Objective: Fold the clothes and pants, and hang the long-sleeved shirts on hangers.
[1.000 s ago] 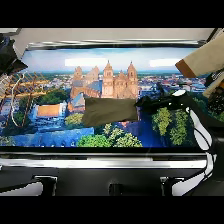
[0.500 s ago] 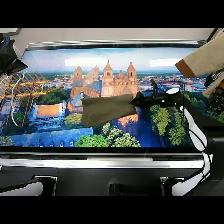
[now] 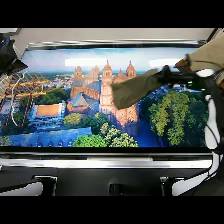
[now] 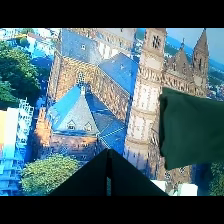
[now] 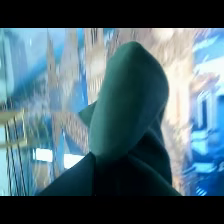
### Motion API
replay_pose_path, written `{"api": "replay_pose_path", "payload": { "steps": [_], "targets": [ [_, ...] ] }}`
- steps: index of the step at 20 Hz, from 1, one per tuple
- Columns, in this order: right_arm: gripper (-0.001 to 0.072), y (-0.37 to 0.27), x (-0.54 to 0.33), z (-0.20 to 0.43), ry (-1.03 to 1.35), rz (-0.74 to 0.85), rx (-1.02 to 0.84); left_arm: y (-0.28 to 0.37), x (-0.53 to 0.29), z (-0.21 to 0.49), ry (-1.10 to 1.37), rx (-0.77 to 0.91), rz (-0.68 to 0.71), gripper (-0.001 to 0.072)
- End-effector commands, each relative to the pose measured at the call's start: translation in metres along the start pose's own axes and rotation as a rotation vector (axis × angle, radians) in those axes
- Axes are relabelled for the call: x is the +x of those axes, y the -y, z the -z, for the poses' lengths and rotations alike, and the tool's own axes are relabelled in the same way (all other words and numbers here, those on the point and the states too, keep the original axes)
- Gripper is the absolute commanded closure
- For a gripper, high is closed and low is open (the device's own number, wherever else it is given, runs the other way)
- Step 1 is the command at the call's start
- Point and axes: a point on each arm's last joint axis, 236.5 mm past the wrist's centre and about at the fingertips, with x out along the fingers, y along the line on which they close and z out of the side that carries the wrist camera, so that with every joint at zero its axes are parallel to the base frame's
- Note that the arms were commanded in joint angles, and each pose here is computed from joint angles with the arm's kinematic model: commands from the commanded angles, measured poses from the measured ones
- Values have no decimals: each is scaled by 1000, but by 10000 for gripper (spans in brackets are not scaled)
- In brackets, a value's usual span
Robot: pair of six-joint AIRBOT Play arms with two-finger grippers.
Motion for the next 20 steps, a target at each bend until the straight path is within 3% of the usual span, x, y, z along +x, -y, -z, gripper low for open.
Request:
{"api": "replay_pose_path", "payload": {
  "steps": [1,8,15,20],
  "targets": [
    [681,18,-73,-69,181,67,19,0,0,0,2,0,-1,688],
    [681,106,-241,-113,431,461,115,0,0,0,1,0,-1,688],
    [682,183,-325,-46,295,860,276,0,0,0,1,0,0,688],
    [682,225,-328,12,217,991,495,-1,-1,2,-7,0,-2,688]
  ]
}}
